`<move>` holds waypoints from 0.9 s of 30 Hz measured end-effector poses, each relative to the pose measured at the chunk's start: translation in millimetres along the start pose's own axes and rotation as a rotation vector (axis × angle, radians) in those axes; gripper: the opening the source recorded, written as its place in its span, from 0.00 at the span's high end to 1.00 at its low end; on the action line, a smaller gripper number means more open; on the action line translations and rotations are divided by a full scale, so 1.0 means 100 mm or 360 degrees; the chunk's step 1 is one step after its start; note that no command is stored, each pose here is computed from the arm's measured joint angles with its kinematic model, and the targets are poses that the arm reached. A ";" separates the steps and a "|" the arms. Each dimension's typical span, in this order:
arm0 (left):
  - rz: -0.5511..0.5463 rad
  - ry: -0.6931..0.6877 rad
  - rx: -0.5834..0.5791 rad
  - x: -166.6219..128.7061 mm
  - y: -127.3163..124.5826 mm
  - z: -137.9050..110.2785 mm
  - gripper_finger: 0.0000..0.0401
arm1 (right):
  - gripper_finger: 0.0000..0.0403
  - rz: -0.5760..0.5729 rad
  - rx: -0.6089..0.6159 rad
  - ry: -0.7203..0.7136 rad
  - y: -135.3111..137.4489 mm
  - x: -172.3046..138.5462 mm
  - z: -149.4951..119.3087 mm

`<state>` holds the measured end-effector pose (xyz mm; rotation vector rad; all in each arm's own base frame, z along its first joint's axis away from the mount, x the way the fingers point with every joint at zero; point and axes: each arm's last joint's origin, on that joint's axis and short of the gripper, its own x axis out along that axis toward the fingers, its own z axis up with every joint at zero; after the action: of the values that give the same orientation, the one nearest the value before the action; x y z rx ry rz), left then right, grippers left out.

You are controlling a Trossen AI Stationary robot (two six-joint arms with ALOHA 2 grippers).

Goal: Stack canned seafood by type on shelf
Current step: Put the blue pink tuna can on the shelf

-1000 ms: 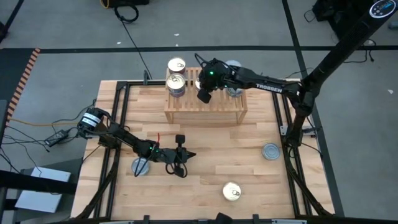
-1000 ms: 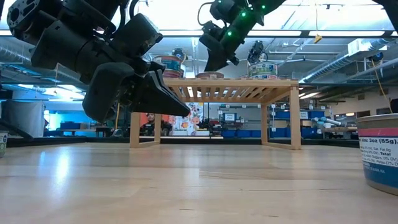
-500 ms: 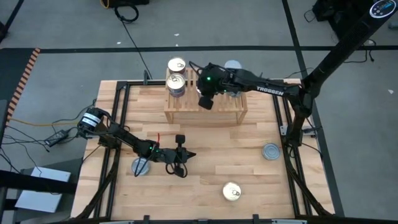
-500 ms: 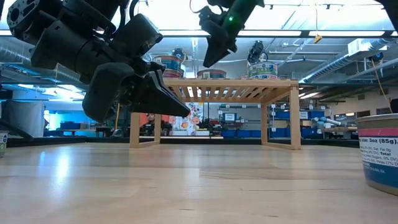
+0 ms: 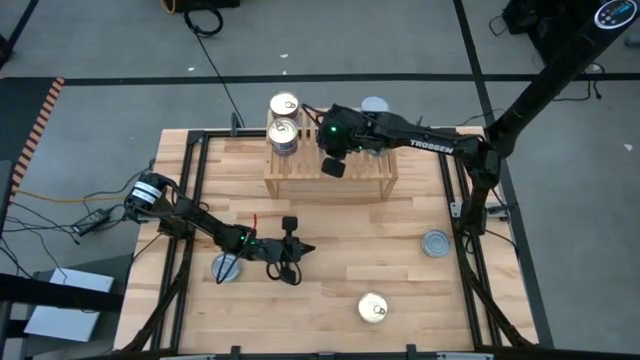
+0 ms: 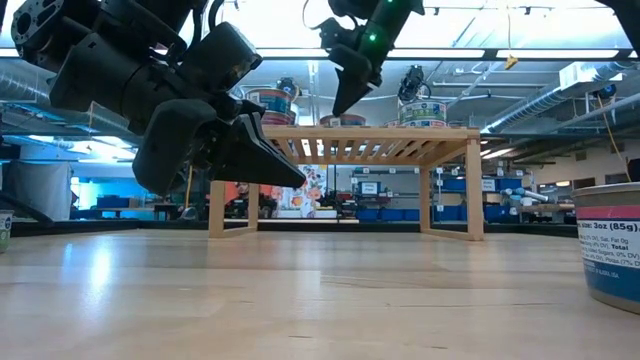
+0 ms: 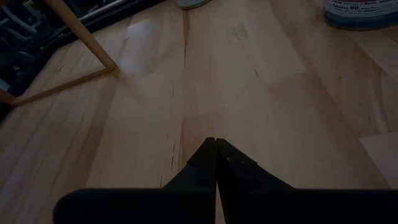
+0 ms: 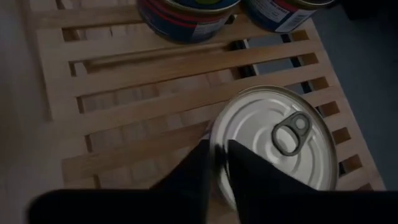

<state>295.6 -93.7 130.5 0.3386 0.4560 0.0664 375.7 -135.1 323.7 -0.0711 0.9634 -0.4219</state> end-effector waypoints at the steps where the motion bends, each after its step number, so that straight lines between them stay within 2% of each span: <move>1: 0.0000 -0.0001 0.0000 0.00 0.00 0.00 0.98 | 0.86 0.0004 -0.0018 0.0003 0.00 0.00 0.00; 3: 0.0000 0.0000 0.0000 0.00 0.00 0.00 0.98 | 0.95 0.0012 -0.0050 0.0003 -0.01 0.00 0.00; 5: 0.0000 0.0000 -0.0001 0.00 0.00 0.00 0.98 | 0.98 0.0012 -0.0062 0.0001 -0.01 0.00 0.00; 10: 0.0000 -0.0001 -0.0001 0.00 0.00 0.00 0.98 | 0.98 0.0019 -0.0035 -0.0047 -0.04 0.01 0.02; 17: 0.0000 0.0000 -0.0001 0.00 0.00 0.00 0.98 | 0.99 0.0154 0.0017 -0.0297 -0.04 -0.01 0.16; 27: -0.0001 0.0005 0.0002 0.00 0.00 0.00 0.98 | 0.99 0.0133 0.0030 -0.0341 -0.10 -0.01 0.18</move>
<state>295.4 -93.7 130.3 0.3395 0.4591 0.0662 387.0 -146.0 336.9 -0.0576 0.7485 -0.3390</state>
